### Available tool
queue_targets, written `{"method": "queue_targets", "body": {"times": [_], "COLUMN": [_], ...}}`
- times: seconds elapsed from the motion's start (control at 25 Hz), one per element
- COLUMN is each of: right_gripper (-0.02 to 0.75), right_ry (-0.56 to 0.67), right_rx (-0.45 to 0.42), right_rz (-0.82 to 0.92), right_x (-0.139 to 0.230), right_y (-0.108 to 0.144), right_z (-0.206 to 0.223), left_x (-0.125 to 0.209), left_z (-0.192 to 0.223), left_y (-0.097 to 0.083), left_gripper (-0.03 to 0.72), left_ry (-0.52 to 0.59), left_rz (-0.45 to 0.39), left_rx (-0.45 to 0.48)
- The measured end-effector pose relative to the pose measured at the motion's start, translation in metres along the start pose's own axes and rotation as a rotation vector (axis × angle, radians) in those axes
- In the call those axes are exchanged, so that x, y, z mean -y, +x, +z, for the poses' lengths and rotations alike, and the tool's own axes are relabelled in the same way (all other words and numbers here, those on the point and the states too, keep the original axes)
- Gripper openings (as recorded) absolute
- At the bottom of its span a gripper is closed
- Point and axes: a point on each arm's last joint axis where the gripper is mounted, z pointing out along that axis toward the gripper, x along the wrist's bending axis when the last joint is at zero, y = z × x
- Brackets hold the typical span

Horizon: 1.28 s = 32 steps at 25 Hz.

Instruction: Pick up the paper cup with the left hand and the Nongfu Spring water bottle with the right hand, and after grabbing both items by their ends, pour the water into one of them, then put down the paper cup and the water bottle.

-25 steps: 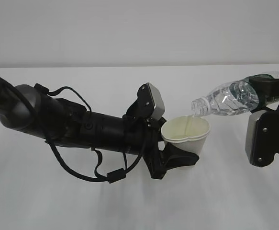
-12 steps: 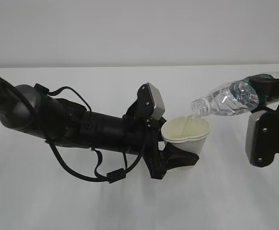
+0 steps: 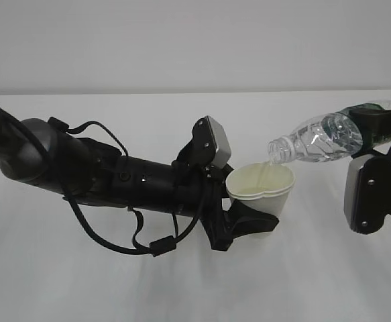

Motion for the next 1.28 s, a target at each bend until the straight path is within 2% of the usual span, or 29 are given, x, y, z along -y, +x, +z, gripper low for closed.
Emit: {"method": "queue_targets", "body": {"times": [1.28], "right_gripper": [0.401], "right_ry": [-0.005], "right_rx": [0.0], "right_rz": [-0.008], "right_x": [-0.0005], "right_y": [0.0], "right_z": [0.0], "left_x": [0.0001], "left_z": [0.0], "left_y": [-0.0001], "left_gripper": [0.446], "left_ry": [0.001], "left_rz": [0.001], "left_rx": [0.001]}}
